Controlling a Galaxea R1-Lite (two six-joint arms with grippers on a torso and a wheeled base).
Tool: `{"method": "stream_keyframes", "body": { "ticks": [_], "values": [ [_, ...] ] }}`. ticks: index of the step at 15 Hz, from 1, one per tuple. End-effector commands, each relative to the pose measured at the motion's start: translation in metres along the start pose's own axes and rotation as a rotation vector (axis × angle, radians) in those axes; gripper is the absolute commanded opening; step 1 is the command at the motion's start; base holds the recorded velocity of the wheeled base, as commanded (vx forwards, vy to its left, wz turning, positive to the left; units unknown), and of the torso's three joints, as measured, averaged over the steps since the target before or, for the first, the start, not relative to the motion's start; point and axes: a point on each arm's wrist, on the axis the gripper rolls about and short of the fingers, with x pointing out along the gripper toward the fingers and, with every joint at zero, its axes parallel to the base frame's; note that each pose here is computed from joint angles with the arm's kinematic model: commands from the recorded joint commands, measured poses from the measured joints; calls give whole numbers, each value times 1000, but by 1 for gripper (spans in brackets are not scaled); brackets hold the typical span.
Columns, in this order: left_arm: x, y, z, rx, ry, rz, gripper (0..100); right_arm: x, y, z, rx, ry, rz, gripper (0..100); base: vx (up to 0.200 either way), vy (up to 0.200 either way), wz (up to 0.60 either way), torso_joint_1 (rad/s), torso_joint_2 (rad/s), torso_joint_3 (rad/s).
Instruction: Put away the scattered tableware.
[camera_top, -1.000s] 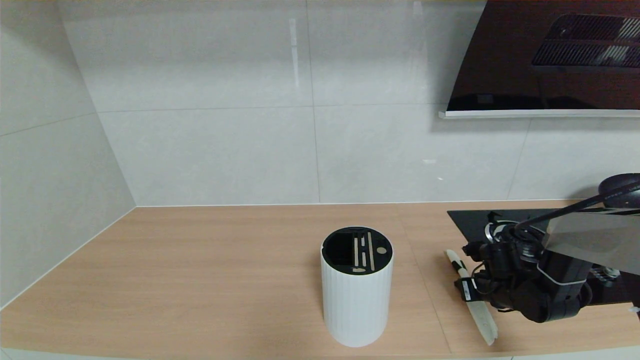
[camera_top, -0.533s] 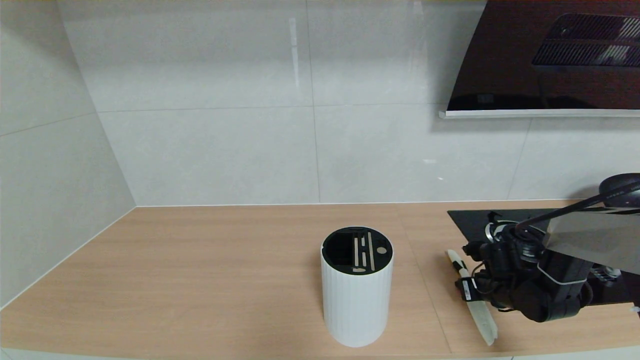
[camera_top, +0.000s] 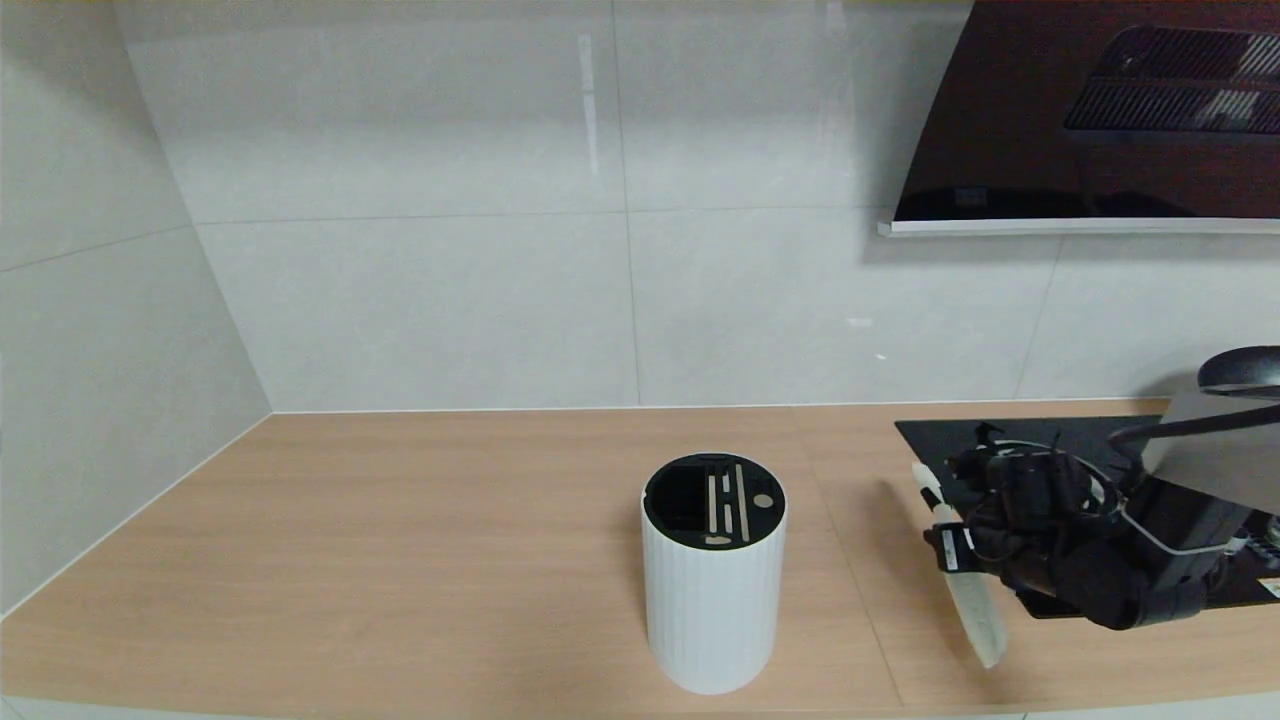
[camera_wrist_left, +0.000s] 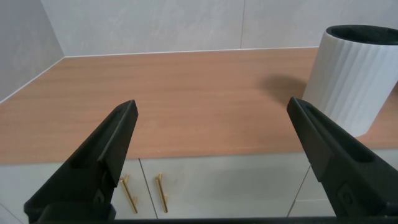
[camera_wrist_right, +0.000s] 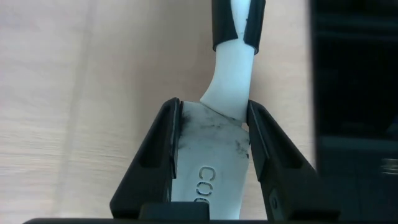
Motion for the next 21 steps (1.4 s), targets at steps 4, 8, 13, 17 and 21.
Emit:
{"method": "stream_keyframes", "body": {
  "ticks": [4, 8, 13, 17, 21],
  "values": [
    [0, 0, 0, 2, -4, 3, 100, -79, 15, 47, -12, -204, 56, 0, 0, 0, 0, 0, 0, 0],
    [-4, 0, 16, 84, -43, -7, 100, -120, 26, 66, -21, -322, 56, 0, 0, 0, 0, 0, 0, 0],
    [28, -2, 112, 73, 161, -184, 100, -138, 51, 115, -45, -419, 109, 0, 0, 0, 0, 0, 0, 0],
    [108, -5, 164, 76, 303, -351, 100, -157, 78, 158, -55, -505, 186, 0, 0, 0, 0, 0, 0, 0],
    [198, -57, 167, 11, 297, -606, 100, -177, 107, 154, -110, -454, 276, 0, 0, 0, 0, 0, 0, 0]
  ]
}}
